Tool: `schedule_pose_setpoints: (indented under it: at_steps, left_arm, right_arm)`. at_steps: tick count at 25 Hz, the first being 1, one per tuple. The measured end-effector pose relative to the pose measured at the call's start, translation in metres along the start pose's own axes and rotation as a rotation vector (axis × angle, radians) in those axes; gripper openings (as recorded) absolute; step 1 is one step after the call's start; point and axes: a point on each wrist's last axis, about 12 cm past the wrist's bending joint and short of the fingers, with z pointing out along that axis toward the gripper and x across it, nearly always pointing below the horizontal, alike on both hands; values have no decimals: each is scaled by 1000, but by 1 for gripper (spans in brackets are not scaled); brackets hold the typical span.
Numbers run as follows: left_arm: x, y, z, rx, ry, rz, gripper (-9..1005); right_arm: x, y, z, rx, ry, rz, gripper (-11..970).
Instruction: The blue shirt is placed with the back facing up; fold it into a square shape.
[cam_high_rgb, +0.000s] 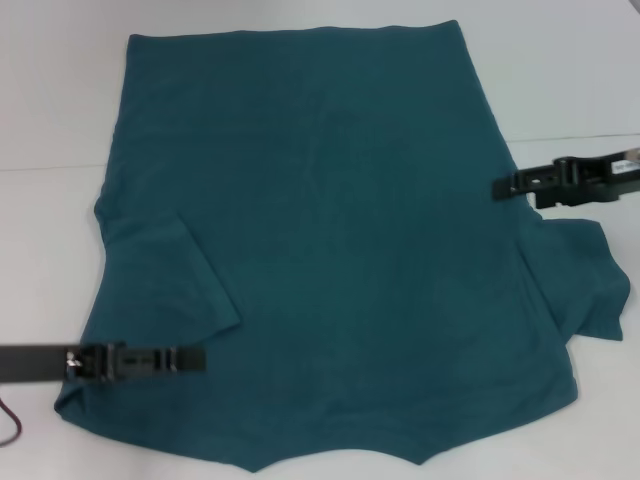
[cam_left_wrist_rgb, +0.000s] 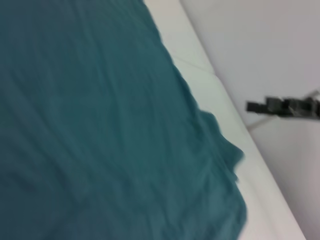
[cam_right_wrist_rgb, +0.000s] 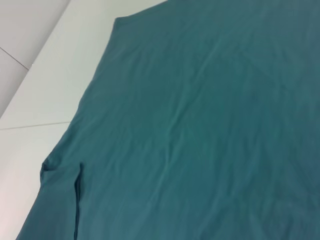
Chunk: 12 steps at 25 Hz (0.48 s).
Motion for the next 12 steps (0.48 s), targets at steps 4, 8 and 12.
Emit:
schedule_pose_setpoints:
  at_steps: [4, 8, 12]
  left_arm:
    - [9, -4, 7, 45, 20, 37, 711]
    - [11, -3, 9, 43, 8, 32, 709]
    - [7, -3, 11, 39, -4, 36, 708]
  right_arm:
    - [7, -4, -17, -15, 98, 2, 943]
    - [16, -12, -39, 29, 210, 40, 944]
    - [24, -27, -62, 134, 224, 114, 943]
